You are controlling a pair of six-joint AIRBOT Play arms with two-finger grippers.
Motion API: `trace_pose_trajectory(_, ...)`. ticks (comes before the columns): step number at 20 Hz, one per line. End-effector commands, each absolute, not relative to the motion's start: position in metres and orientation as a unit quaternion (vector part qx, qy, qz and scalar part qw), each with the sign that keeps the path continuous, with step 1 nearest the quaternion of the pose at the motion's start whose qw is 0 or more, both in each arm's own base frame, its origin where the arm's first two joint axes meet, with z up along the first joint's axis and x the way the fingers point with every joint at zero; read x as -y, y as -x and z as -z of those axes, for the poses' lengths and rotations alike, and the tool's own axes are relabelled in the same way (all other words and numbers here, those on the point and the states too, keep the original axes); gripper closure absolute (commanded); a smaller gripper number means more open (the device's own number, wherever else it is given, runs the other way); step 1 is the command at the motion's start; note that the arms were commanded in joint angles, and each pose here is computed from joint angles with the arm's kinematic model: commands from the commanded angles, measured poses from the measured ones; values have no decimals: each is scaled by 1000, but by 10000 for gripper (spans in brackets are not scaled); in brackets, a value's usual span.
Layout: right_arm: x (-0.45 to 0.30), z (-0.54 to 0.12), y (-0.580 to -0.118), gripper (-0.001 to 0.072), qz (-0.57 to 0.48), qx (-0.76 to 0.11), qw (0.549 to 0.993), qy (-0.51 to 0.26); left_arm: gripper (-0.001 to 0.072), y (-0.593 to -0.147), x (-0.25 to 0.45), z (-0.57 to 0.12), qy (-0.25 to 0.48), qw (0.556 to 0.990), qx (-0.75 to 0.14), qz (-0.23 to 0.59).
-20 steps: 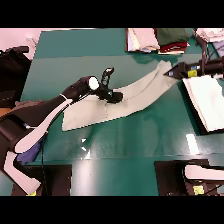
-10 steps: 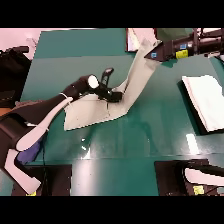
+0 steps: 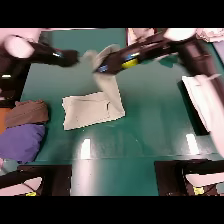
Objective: Fold the shirts.
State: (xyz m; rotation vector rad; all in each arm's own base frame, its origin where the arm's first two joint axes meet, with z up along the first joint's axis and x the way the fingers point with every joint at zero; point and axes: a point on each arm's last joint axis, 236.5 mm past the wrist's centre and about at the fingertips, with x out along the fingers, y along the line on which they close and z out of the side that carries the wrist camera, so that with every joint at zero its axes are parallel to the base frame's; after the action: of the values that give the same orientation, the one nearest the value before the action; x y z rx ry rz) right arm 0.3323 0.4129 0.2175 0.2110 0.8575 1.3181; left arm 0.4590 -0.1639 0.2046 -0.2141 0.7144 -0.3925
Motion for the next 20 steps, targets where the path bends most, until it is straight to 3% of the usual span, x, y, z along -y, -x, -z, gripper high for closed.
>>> trace_pose_trajectory(1, -514, -193, -311, 263, -625, -355, 689, -93, 684, -428, 89, -265, 61, 947, -292, 119)
trace_pose_trajectory(5, -489, -167, -326, 278, -609, -391, 688, -56, 684, -410, 81, -269, 44, 946, -302, 110)
trace_pose_trajectory(10, -335, -82, -385, 280, -440, -515, 735, -31, 684, -410, 90, -272, 59, 945, -296, 124)
trace_pose_trajectory(12, -269, -45, -393, 269, -362, -561, 741, -64, 684, -410, 93, -273, 64, 944, -295, 130)
trace_pose_trajectory(14, -223, -8, -395, 75, -307, -589, 739, -114, 684, -412, 98, -274, 73, 943, -293, 137)
trace_pose_trajectory(17, -209, 35, -386, 77, -274, -624, 702, -207, 684, -417, 108, -265, 85, 936, -303, 154)
trace_pose_trajectory(20, -239, 64, -378, 80, -289, -647, 660, -252, 684, -423, 118, -254, 91, 928, -317, 172)
